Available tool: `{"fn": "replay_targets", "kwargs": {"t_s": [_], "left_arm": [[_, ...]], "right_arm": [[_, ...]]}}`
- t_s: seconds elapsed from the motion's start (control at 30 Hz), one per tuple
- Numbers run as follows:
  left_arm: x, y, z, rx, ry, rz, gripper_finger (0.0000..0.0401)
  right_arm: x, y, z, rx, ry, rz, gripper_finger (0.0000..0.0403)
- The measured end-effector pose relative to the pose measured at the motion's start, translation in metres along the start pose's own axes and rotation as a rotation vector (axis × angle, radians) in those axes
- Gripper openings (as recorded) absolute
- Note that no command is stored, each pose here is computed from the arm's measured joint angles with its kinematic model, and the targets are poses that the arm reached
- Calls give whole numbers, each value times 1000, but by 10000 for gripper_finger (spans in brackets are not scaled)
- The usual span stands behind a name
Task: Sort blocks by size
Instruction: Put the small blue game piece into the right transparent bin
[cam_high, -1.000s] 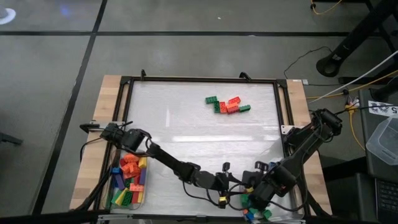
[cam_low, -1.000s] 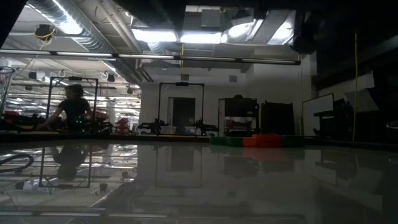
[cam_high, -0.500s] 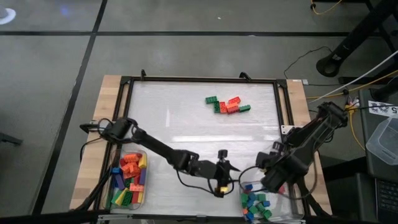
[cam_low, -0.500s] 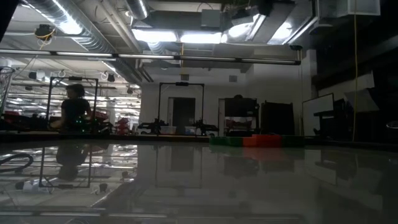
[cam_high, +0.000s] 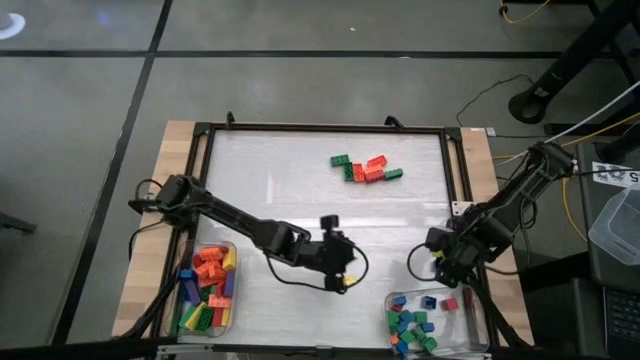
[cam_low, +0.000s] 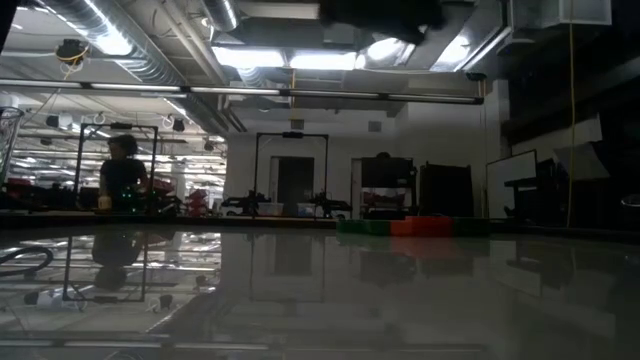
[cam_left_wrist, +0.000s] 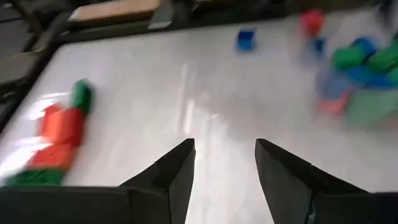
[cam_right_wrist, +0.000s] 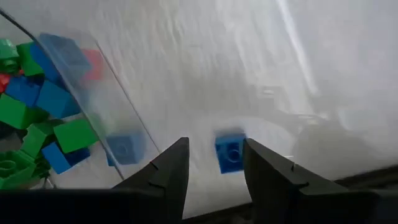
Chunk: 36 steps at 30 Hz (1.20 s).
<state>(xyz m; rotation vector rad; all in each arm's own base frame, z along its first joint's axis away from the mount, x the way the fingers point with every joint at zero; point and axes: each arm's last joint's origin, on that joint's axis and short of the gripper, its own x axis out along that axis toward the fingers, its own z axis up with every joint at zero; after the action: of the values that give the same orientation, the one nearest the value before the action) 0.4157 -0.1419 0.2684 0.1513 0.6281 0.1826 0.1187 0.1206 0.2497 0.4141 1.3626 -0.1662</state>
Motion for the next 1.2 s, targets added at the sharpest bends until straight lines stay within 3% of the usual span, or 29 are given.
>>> {"fn": "replay_targets", "kwargs": {"t_s": [0.13,0.47,1.2], "left_arm": [[-18,9,-4,24,83,76,156],[-30,19,-15,19,212,142,156],[-30,18,-16,23,220,143,156]], "right_arm": [[20,-8,-6,8,20,45,150],[49,-22,-17,-1,154,-27,150],[81,-35,-26,-59,180,-2,150]]}}
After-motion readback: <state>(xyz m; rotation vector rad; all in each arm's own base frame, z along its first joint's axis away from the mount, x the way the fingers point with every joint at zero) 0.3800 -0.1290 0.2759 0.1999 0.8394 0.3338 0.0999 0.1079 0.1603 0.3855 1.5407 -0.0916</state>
